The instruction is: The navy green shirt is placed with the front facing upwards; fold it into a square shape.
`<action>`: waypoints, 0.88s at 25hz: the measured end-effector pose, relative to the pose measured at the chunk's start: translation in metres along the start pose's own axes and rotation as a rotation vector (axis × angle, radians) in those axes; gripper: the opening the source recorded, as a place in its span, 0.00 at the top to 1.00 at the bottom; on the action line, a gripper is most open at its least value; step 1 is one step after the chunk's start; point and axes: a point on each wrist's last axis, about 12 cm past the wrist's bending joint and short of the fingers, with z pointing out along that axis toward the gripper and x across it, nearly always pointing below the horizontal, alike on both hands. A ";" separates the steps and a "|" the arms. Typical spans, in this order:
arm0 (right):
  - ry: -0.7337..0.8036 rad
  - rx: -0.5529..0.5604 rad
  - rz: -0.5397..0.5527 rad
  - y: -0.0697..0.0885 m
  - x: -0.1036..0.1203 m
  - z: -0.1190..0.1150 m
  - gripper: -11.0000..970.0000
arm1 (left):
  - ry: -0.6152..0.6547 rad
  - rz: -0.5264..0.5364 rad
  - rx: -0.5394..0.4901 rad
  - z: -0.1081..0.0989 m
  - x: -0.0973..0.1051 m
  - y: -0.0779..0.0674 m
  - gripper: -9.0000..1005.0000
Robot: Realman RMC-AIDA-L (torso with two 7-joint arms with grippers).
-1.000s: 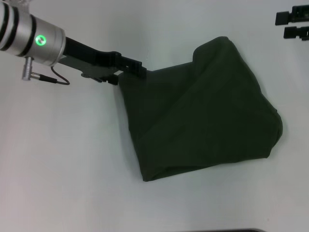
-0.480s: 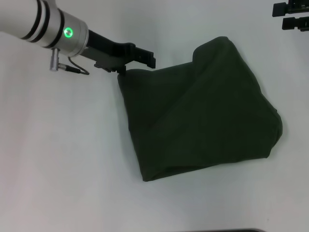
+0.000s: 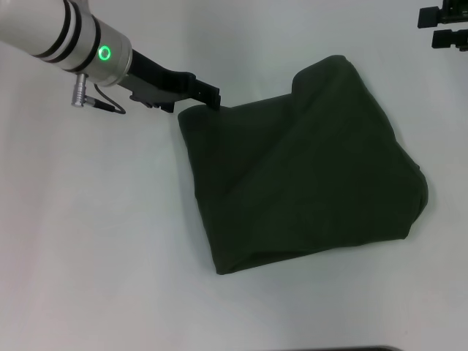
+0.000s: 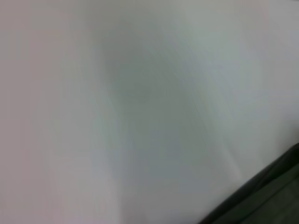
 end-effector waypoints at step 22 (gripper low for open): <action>-0.026 -0.008 0.020 -0.003 0.002 -0.004 0.25 | 0.056 0.076 0.003 0.013 0.004 -0.020 0.08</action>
